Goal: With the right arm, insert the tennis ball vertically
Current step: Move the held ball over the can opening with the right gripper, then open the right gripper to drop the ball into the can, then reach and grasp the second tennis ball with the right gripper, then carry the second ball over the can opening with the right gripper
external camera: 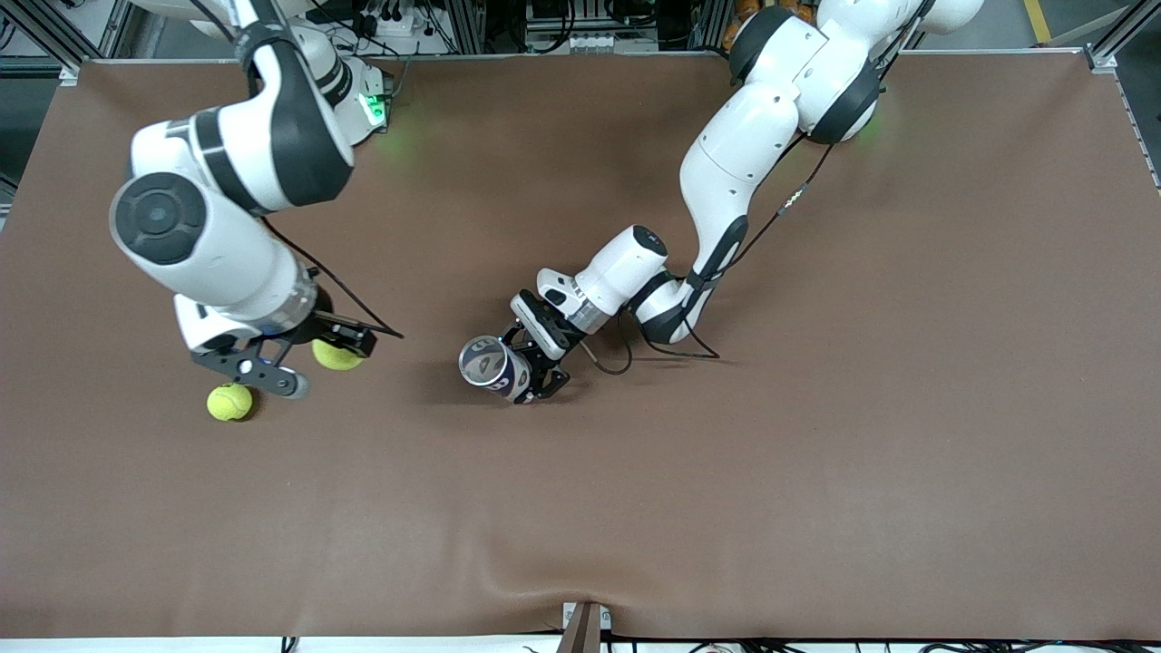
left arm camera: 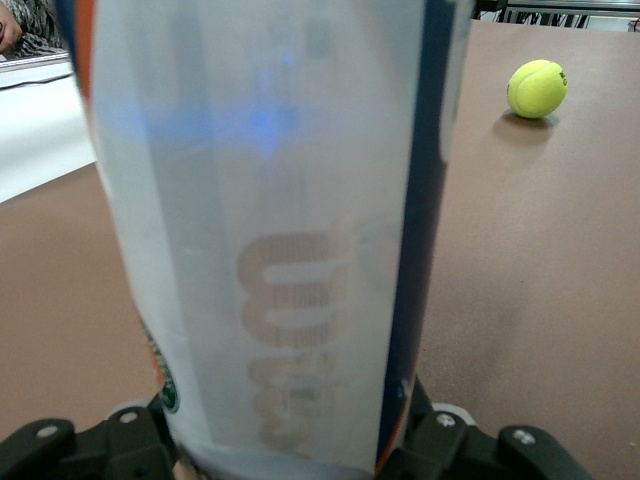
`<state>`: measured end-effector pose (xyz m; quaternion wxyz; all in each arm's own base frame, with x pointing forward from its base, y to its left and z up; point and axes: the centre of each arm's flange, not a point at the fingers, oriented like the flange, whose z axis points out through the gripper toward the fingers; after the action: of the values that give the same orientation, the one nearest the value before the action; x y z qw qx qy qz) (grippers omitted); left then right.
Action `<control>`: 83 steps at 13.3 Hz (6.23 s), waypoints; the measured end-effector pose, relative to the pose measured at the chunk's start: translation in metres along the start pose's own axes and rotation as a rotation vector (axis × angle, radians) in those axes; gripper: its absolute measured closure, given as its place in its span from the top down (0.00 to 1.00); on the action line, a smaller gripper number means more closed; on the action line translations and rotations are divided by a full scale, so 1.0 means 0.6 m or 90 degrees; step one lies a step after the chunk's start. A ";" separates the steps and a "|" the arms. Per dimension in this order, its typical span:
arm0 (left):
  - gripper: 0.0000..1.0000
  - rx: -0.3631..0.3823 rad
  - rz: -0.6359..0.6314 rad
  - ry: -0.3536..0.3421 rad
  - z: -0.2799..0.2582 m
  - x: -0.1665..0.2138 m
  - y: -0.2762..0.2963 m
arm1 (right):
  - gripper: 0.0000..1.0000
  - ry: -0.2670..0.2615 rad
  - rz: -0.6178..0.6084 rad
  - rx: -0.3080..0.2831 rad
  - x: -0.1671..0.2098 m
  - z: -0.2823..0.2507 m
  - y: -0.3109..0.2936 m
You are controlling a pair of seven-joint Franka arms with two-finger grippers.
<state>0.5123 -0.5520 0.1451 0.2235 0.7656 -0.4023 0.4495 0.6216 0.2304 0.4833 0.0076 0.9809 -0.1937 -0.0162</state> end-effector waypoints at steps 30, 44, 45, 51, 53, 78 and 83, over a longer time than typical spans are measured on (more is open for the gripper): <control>0.85 0.004 0.001 -0.006 0.003 -0.013 -0.008 | 1.00 0.009 0.069 -0.009 0.046 0.055 -0.029; 0.94 0.009 0.000 -0.003 0.001 -0.010 -0.017 | 1.00 -0.010 -0.177 -0.035 0.345 0.213 0.455; 0.94 0.009 0.000 -0.003 0.001 -0.010 -0.017 | 1.00 -0.006 -0.185 -0.036 0.350 0.246 0.445; 0.95 0.008 0.003 -0.005 0.000 -0.012 -0.016 | 1.00 -0.041 -0.271 -0.043 0.339 0.358 0.434; 0.95 0.008 0.003 -0.005 0.000 -0.011 -0.016 | 1.00 -0.057 -0.291 -0.049 0.331 0.377 0.440; 0.95 0.003 0.000 -0.003 -0.021 0.014 -0.013 | 0.66 -0.078 -0.304 -0.059 0.305 0.450 0.472; 0.95 0.004 0.000 0.001 -0.024 0.021 -0.014 | 0.66 -0.087 -0.248 -0.054 0.292 0.296 0.393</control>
<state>0.5153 -0.5424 0.1635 0.2216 0.7659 -0.4010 0.4512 0.6882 -0.0557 0.3056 0.0326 0.9952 0.0007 -0.0923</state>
